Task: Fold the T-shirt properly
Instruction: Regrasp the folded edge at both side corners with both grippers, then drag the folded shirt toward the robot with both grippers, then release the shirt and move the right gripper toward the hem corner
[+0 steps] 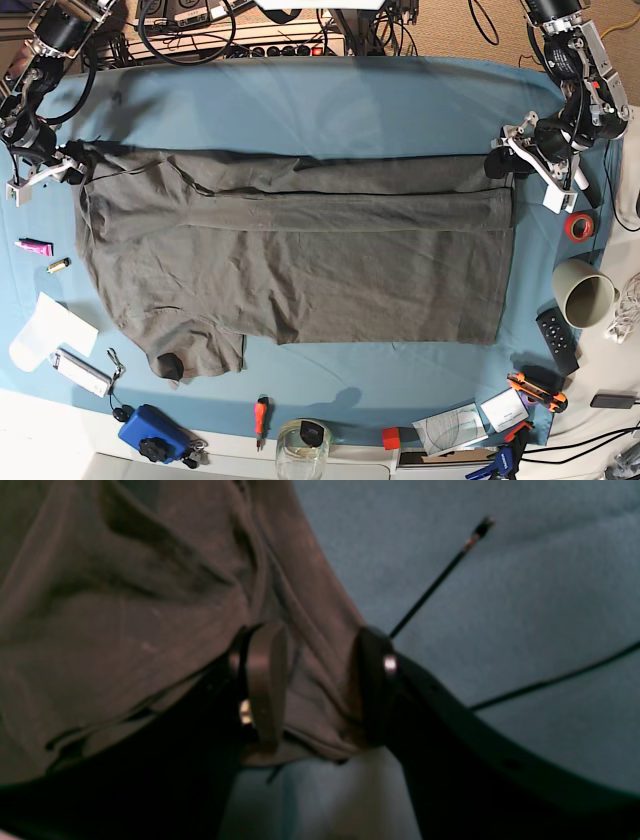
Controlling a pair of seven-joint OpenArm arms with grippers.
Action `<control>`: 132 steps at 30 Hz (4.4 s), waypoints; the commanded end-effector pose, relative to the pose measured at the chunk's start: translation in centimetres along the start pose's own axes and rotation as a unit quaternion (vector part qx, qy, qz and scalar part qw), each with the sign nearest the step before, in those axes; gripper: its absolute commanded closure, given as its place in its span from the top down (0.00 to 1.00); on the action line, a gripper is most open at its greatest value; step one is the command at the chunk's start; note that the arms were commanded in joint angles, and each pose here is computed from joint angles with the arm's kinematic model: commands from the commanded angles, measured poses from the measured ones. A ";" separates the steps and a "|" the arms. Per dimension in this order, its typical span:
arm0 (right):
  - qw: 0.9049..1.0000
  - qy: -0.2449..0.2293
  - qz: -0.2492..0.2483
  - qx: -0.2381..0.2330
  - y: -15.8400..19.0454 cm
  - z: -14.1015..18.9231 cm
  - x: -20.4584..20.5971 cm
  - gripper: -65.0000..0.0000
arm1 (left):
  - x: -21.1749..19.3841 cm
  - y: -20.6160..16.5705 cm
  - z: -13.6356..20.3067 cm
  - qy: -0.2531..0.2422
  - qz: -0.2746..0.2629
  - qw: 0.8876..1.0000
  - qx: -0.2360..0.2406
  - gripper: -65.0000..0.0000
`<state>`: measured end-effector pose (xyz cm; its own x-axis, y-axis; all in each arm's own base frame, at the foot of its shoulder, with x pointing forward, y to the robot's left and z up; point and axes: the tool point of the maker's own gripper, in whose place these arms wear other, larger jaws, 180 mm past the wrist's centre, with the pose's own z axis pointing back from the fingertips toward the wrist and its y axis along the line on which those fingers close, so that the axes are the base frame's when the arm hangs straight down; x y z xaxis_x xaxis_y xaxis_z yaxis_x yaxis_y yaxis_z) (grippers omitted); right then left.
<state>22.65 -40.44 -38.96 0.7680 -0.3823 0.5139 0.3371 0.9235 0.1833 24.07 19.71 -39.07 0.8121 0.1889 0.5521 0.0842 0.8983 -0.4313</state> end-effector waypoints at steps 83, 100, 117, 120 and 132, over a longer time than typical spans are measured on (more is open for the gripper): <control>0.998 -0.039 0.029 0.043 -0.6 5.0 0.9 0.00 | -0.3 2.8 3.8 0.025 -0.030 0.998 0.048 0.00; 1.000 0.000 0.009 0.015 -3.4 7.2 -3.7 0.00 | -3.9 1.9 5.3 0.066 -0.029 0.997 0.041 0.00; 1.000 0.007 0.008 0.012 -3.6 7.3 -4.0 0.00 | -5.6 2.0 6.2 0.089 -0.036 0.994 0.056 0.00; 1.000 0.007 0.008 0.012 -3.6 7.3 -4.0 0.00 | -5.5 2.0 6.2 0.087 -0.036 0.994 0.056 0.00; 1.000 0.019 0.018 0.015 -3.5 7.3 -4.4 0.15 | -5.2 1.8 6.1 0.079 -0.038 0.995 0.051 0.18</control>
<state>13.48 -40.66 -37.23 0.8090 -0.3767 0.4513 0.3060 0.9254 0.2237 15.96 22.30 -39.13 0.8988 0.0762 0.4316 0.0802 0.9396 -0.3328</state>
